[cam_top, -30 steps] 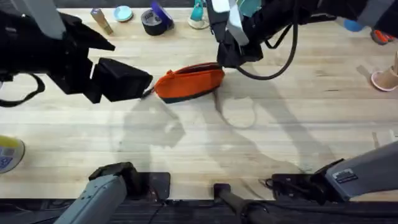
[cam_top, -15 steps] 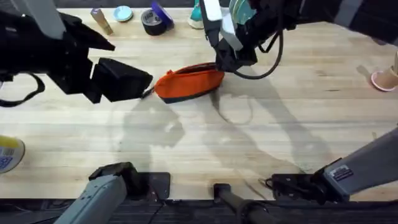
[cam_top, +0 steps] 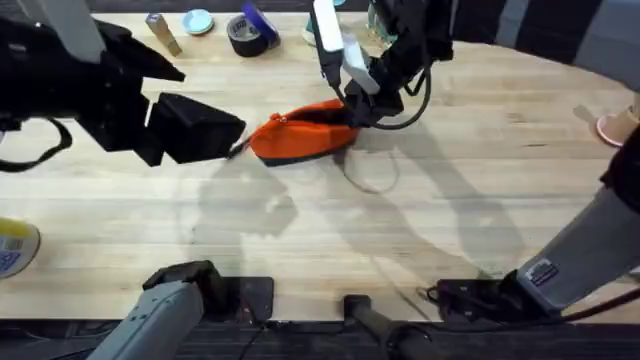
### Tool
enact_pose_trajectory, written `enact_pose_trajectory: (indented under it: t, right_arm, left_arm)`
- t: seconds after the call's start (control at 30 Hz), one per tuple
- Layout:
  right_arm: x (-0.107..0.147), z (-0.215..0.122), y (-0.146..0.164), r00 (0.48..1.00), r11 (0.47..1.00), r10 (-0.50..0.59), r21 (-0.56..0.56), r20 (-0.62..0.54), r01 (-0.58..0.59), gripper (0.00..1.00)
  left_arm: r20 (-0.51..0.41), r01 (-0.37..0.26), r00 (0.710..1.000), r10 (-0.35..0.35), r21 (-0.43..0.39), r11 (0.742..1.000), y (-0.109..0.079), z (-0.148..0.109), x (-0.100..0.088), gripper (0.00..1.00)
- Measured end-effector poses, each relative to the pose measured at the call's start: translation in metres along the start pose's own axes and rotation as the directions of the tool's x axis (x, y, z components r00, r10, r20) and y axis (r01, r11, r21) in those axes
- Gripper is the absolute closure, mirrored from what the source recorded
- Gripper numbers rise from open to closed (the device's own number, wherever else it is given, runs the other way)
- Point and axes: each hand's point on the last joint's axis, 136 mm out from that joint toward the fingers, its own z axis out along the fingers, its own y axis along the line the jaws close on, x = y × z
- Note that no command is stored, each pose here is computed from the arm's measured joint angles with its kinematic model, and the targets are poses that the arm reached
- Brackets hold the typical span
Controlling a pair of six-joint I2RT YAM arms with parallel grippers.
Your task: Unzip the bag, pick up the pens from the table one at a time and place them inside, then zip the bag closed.
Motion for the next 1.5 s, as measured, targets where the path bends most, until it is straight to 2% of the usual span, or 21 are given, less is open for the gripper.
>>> enact_pose_trajectory:
  t: [0.27, 0.3, 0.33, 0.5, 0.53, 1.1, 1.3, 1.5]
  right_arm:
    - [0.0, 0.001, -0.001, 1.0, 1.0, -0.001, 0.001, 0.001, 0.001, 0.965]
    - [0.0, 0.001, -0.001, 1.0, 1.0, 0.0, 0.001, 0.0, 0.0, 0.894]
    - [0.0, 0.001, -0.001, 1.0, 1.0, -0.002, 0.002, -0.001, 0.002, 0.767]
    - [0.002, 0.0, -0.004, 1.0, 1.0, -0.009, 0.016, -0.014, 0.009, 0.06]
    - [0.002, 0.0, -0.004, 1.0, 1.0, -0.009, 0.017, -0.014, 0.01, 0.019]
    - [0.002, 0.0, -0.005, 1.0, 1.0, 0.003, 0.017, -0.014, -0.003, 0.006]
    - [-0.004, -0.008, -0.008, 0.996, 0.995, 0.09, 0.036, -0.005, -0.09, 0.006]
    - [-0.026, -0.046, -0.019, 0.978, 0.97, 0.202, 0.125, 0.055, -0.208, 0.006]
  left_arm:
    - [0.0, 0.0, 1.0, 0.0, 0.0, 1.0, 0.0, 0.0, 0.0, 0.006]
    - [0.0, 0.0, 1.0, 0.0, 0.0, 1.0, 0.0, 0.0, 0.0, 0.006]
    - [0.0, 0.0, 1.0, 0.0, 0.0, 1.0, 0.0, 0.0, 0.0, 0.004]
    - [0.0, 0.003, 1.0, -0.003, 0.0, 1.0, 0.0, 0.0, 0.0, 0.004]
    - [0.0, 0.002, 1.0, -0.002, 0.0, 1.0, 0.0, 0.0, 0.0, 0.006]
    - [0.0, 0.003, 1.0, -0.003, 0.0, 1.0, 0.0, 0.0, 0.0, 0.005]
    - [0.0, 0.003, 1.0, -0.003, 0.0, 1.0, 0.0, 0.0, 0.0, 0.006]
    - [0.0, 0.003, 1.0, -0.003, 0.0, 1.0, 0.0, 0.0, 0.0, 0.006]
